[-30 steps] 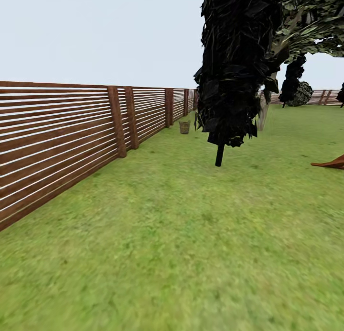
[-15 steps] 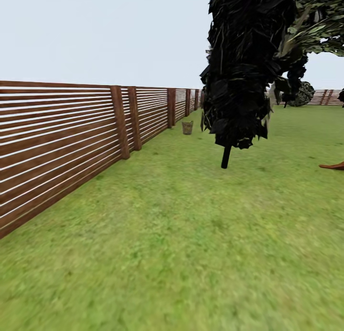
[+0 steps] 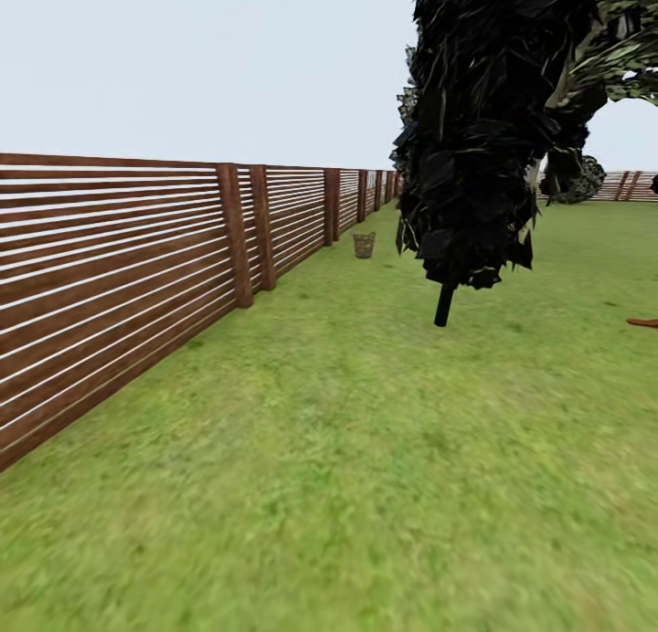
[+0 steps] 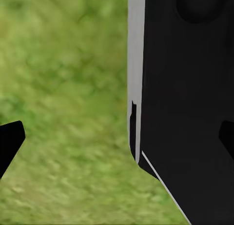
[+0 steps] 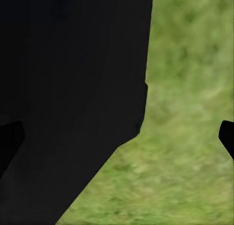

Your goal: Take the three Easter eggs out of the wicker basket on the lawn in the garden, then place them on the lawn next to a single tree (choose any tree) so that all three eggs are next to the same tree and none are left in the basket.

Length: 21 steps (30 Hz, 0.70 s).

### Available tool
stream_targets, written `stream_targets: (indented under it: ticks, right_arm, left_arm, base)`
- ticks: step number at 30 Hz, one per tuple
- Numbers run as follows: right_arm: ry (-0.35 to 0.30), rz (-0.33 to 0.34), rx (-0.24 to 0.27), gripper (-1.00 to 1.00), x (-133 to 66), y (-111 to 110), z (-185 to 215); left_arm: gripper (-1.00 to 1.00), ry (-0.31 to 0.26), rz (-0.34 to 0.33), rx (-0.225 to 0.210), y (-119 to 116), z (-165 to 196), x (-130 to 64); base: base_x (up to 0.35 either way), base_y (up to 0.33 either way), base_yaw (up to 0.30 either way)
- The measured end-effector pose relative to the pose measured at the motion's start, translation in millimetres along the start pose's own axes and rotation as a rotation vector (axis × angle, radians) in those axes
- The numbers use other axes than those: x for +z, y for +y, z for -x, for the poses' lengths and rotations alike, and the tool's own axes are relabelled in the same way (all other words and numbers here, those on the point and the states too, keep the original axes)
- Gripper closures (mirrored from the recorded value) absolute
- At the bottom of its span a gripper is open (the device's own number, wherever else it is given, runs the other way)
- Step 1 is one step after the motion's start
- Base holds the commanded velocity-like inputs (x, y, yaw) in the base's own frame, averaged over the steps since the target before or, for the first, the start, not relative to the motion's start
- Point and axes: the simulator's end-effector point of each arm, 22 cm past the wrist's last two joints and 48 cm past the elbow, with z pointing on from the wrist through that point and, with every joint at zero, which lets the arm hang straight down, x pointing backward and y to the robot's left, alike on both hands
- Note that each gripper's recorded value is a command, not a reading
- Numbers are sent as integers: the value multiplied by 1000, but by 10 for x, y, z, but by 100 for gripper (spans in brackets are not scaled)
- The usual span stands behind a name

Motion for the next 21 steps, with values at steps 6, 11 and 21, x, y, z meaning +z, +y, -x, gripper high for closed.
stream_targets:
  ticks: [6,11,21]
  right_arm:
    - [0,0,0,-100,0,0,-1]
    - [0,0,0,-100,0,-2,0]
    - [0,-1,3,-100,0,-10,-2]
  left_arm:
    - [-100,2,0,0,-1,-4,0]
    - [-100,2,0,0,1,-4,0]
    - [-100,2,0,0,1,-4,0]
  base:
    - [330,96,0]
    - [335,87,0]
    - [335,86,0]
